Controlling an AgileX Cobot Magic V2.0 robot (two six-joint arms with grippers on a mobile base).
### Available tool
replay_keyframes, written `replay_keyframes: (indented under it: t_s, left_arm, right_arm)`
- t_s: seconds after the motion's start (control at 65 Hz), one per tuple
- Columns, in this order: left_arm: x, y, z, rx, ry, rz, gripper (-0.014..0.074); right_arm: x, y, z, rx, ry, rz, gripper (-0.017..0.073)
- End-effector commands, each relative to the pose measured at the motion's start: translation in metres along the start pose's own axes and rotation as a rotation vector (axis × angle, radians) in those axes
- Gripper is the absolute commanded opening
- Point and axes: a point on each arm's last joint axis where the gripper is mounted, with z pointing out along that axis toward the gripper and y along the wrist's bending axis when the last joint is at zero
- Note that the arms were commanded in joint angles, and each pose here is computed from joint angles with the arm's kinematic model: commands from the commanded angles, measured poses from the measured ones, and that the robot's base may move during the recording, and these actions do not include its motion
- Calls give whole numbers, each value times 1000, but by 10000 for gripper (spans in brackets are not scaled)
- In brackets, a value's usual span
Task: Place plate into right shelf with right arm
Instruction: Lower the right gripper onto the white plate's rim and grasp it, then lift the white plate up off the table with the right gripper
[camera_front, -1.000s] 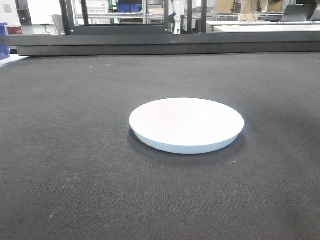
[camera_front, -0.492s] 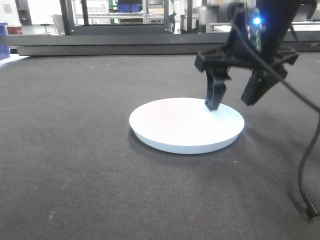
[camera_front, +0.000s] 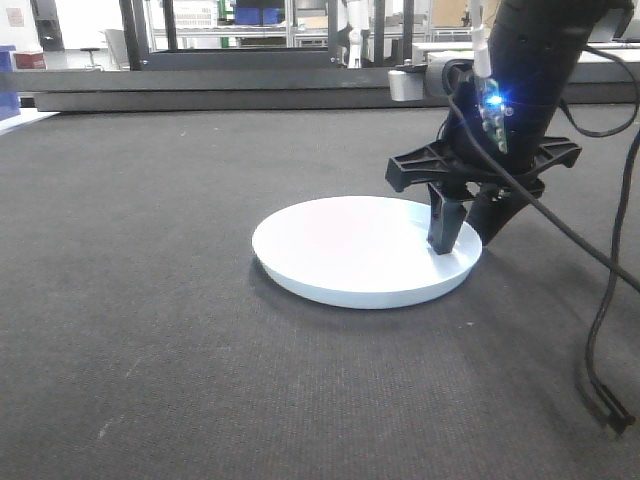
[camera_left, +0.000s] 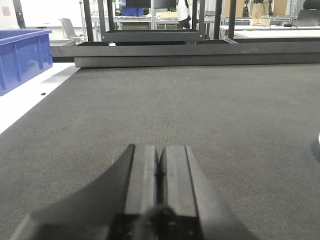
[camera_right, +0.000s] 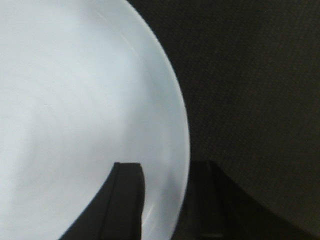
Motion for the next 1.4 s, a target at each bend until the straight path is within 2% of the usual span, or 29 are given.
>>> replay_keyframes:
  t_s: [0.0,0.046,0.154,0.2,0.338,0.523,0.754,0.815,1.0,1.169,1.385]
  left_arm:
    - [-5,2,-1,-22,-84,-5,-47]
    - [-5,2,-1,-22,-84,-5,-47]
    - [-5,2,-1,-22,-84,-5,-47]
    - [-5,2,-1,-22,-84,-5,-47]
    - [-5,2,-1,-22,-84,-5,-47]
    - [-5,2,-1,-22,-84,-5,-47]
    - [-5,2,-1,-22,-84,-5,-47]
    - [-5,2,-1,-22,-84,-5,-47]
    - [-5,2,-1,-22,-84,-5,-47]
    - [-5,2,-1,-22,-84,-5,-47]
    - [-5,2,-1,-22,-84,-5,-47]
  right_arm:
    - [-12,0,-19,12,-90,-21,282]
    - [-12,0,-19,15,-89,-25,230]
    - [-13,-1,-21,18,-91,-29,34]
    - [-14,-1,-24,18,-97,-29,62]
    - [-16,-1,-47,17,-160,-27,55]
    - [-2,-22,-97,43,-319,25,55]
    - [57,-52,-156,117,-534,111,55]
    - [79,-54,-167,138,-585,110,55]
    - [138,-45,-207,182,-817,53,55]
    - [194,-32,-242,199,-1038,34,55]
    - [245,-20,-281,217,-1293,13,55]
